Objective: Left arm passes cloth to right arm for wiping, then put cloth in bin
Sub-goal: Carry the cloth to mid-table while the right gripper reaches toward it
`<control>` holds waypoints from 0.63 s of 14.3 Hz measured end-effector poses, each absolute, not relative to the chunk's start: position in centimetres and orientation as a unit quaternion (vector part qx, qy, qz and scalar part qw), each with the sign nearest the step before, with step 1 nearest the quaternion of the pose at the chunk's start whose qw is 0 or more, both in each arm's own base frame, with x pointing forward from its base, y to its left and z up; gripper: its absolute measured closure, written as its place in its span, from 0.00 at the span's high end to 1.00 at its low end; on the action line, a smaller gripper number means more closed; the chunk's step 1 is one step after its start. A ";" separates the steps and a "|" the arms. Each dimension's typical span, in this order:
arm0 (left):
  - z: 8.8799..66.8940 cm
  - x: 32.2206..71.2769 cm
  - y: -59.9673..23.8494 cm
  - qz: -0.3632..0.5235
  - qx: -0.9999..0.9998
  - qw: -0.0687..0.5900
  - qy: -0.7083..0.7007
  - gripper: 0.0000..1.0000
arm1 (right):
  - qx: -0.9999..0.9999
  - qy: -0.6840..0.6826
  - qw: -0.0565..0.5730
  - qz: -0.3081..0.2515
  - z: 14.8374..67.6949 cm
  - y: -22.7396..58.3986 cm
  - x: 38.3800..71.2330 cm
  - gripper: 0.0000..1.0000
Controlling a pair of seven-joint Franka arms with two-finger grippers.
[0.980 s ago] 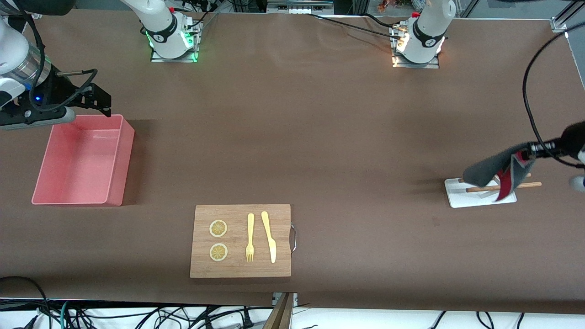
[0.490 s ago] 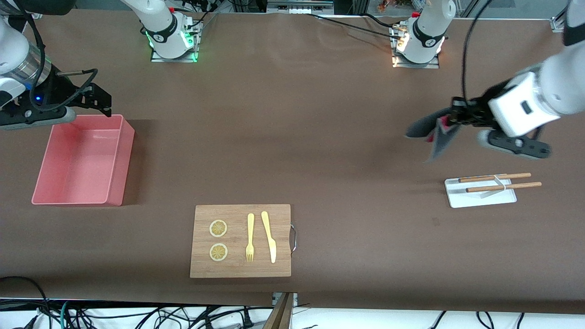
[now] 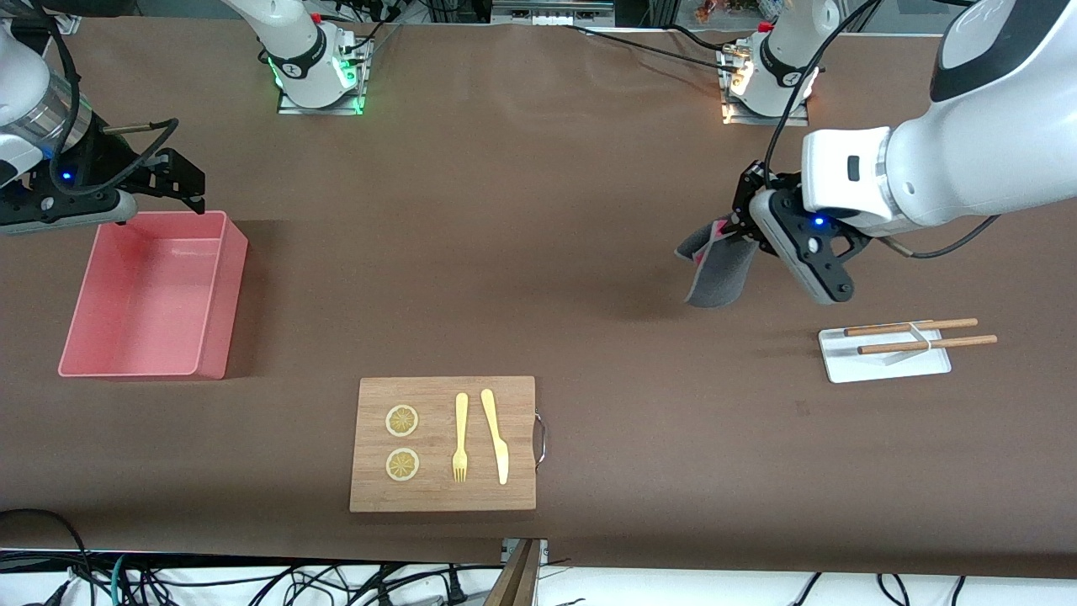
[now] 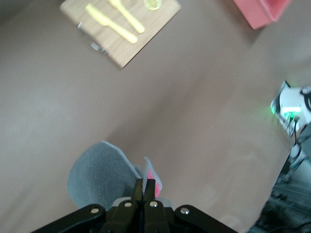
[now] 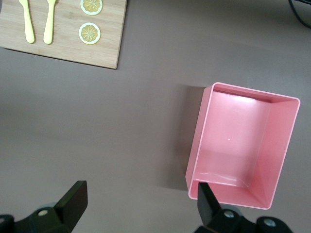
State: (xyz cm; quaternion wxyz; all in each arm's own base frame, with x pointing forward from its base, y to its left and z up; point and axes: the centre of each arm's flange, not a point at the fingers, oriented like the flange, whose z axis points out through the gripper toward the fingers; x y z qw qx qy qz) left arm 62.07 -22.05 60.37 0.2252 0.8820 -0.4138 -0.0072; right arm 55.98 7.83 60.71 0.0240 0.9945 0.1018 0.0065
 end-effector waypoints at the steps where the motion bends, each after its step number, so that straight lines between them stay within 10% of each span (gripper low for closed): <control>1: 60.6 62.2 -22.6 0.014 0.867 0.225 -0.444 0.02 | 0.994 0.110 0.024 0.005 60.6 8.6 55.9 1.00; 9: 61.6 60.4 -33.6 0.126 0.787 0.223 -0.561 0.02 | 0.946 0.313 -0.081 -0.028 57.6 19.5 54.4 1.00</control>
